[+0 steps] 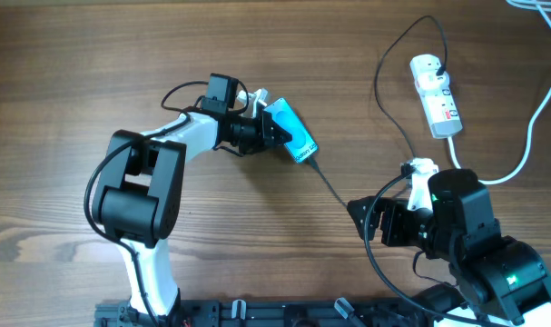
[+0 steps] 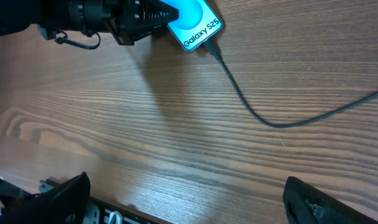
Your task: Plug charger to phone and switch on socket
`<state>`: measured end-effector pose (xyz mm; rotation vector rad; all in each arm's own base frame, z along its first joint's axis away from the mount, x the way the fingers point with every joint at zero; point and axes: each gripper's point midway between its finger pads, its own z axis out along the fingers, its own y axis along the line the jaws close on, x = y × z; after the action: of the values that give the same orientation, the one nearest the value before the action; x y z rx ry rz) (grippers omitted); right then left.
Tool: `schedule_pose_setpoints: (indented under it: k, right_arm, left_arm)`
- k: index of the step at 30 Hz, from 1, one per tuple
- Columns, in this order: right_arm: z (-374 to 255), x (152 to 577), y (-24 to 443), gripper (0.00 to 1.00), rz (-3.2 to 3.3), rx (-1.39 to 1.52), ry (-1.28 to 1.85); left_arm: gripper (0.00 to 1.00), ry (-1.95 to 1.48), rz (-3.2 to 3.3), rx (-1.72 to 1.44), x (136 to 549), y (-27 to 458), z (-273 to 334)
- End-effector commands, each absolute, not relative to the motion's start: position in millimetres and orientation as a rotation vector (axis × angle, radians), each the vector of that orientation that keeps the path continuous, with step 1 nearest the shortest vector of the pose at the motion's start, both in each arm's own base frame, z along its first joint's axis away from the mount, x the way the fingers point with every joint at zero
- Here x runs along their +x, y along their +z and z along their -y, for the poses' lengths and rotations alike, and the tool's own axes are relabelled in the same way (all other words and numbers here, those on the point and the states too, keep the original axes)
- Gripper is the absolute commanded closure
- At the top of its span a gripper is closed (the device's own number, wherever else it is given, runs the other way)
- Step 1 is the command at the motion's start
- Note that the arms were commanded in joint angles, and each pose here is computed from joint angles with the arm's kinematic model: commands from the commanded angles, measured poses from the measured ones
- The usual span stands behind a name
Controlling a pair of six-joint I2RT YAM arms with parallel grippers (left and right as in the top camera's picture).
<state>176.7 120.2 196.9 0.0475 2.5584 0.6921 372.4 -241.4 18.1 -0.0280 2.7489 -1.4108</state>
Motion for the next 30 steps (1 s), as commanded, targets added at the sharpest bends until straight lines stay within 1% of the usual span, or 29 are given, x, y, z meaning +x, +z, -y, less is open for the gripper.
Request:
schedule_pose_setpoints:
  k: [1, 3, 7, 10, 15, 19, 24, 25, 27, 28, 29, 30]
  right_arm:
    - [-117.2, 181.1, 206.2, 0.01, -2.524, 0.060, 0.675]
    - [-117.2, 181.1, 206.2, 0.01, -2.524, 0.059, 0.675]
    - [-117.1, 181.1, 206.2, 0.01, -2.524, 0.059, 0.674]
    - [-115.3, 182.2, 205.8, 0.00, -2.522, 0.065, 0.660]
    - [-113.9, 182.9, 205.5, 0.00, -2.520, 0.069, 0.648]
    - [-113.1, 183.5, 205.4, 0.00, -2.519, 0.072, 0.642]
    - [-113.0, 184.3, 205.7, 0.00, -2.516, 0.072, 0.640]
    - [-113.4, 185.3, 206.0, 0.00, -2.514, 0.072, 0.641]
    - [-113.9, 186.1, 204.6, 0.00, -2.521, 0.073, 0.639]
    - [-114.0, 186.4, 204.0, 0.00, -2.524, 0.074, 0.638]
    - [-114.2, 186.9, 203.0, 0.00, -2.529, 0.075, 0.636]
    - [-114.4, 187.5, 201.8, 0.00, -2.535, 0.076, 0.634]
  left_arm:
    - [0.96, -0.899, -2.932, -0.213, 365.5, -58.0, 191.6]
    - [0.95, -0.848, -2.954, -0.231, 360.2, -66.8, 185.3]
    - [0.96, -0.836, -3.011, -0.280, 344.9, -92.5, 181.2]
    - [0.96, -0.798, -3.018, -0.310, 345.2, -98.8, 177.4]
    - [0.96, -0.758, -3.068, -0.402, 335.4, -123.4, 170.6]
    - [0.93, -0.717, -3.079, -0.439, 334.2, -131.0, 162.8]
    - [0.94, -0.682, -3.159, -0.536, 312.8, -160.7, 156.2]
    - [0.92, -0.681, -3.159, -0.542, 312.7, -161.1, 155.0]
    - [0.80, -0.679, -3.161, -0.543, 312.4, -161.3, 154.7]
    - [0.77, -0.678, -3.162, -0.544, 312.1, -161.3, 154.7]
    - [0.68, -0.677, -3.165, -0.545, 311.4, -161.4, 154.5]
    - [0.63, -0.675, -3.167, -0.546, 311.0, -161.4, 154.3]
